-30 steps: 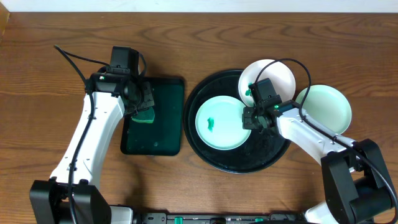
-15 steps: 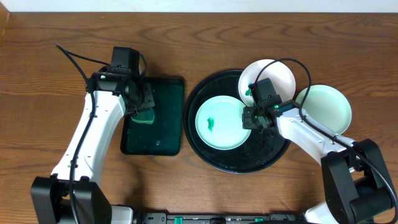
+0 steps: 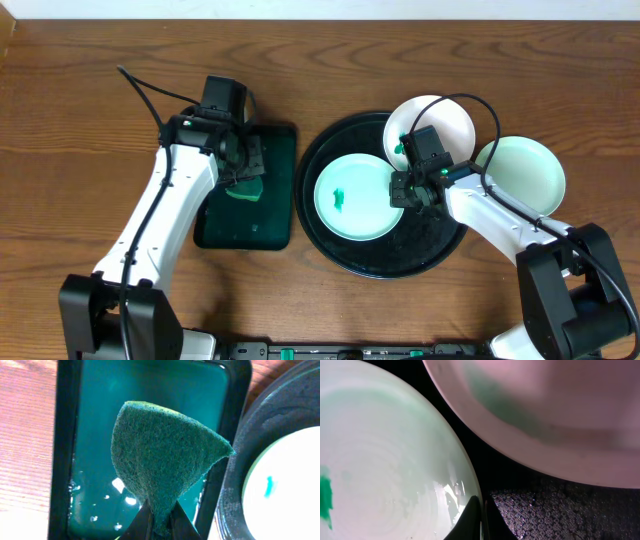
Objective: Clean dirty plates on tray and stack at the side
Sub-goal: 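Carry the sponge with the left gripper onto the pale green plate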
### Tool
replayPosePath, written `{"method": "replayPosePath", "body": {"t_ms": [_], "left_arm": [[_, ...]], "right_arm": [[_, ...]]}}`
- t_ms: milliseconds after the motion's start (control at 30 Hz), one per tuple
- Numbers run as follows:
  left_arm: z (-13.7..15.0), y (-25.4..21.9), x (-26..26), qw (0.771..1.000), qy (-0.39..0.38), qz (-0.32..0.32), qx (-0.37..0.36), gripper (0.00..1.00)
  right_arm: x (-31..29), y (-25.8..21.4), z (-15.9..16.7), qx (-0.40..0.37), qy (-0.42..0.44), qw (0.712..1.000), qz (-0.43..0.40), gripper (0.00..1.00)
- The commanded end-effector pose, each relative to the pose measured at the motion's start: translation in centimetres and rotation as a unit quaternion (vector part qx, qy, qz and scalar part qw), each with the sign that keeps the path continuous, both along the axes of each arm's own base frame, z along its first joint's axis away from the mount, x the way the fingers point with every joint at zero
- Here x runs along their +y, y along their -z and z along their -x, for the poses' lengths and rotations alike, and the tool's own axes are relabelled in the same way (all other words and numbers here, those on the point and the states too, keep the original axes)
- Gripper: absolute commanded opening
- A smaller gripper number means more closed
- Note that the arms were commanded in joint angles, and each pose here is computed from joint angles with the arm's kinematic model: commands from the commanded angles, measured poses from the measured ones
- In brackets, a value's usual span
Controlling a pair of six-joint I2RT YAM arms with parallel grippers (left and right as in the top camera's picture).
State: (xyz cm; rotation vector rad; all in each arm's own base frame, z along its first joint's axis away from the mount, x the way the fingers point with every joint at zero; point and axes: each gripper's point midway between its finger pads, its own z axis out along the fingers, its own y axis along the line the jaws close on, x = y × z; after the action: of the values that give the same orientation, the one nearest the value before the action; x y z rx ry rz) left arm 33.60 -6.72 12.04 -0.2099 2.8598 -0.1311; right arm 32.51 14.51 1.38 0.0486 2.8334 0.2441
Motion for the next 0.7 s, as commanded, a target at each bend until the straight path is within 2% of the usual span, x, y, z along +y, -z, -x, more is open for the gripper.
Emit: {"method": "replayPosePath", "body": {"t_ms": [0, 300, 667], "left_arm": [[0.0, 0.3, -0.6, 1.000, -0.004, 0.003, -0.001, 0.07], [-0.5, -0.1, -3.8, 0.999, -0.003, 0.023, -0.023, 0.07], [-0.8, -0.5, -12.0, 0.995, 0.038, 0.069, -0.067, 0.07]], "right_arm": [[-0.1, -0.1, -0.6, -0.003, 0.006, 1.000, -0.002, 0.01], [-0.1, -0.1, -0.6, -0.003, 0.006, 1.000, -0.003, 0.01], [0.1, -0.1, -0.5, 0.000, 0.005, 1.000, -0.008, 0.01]]}}
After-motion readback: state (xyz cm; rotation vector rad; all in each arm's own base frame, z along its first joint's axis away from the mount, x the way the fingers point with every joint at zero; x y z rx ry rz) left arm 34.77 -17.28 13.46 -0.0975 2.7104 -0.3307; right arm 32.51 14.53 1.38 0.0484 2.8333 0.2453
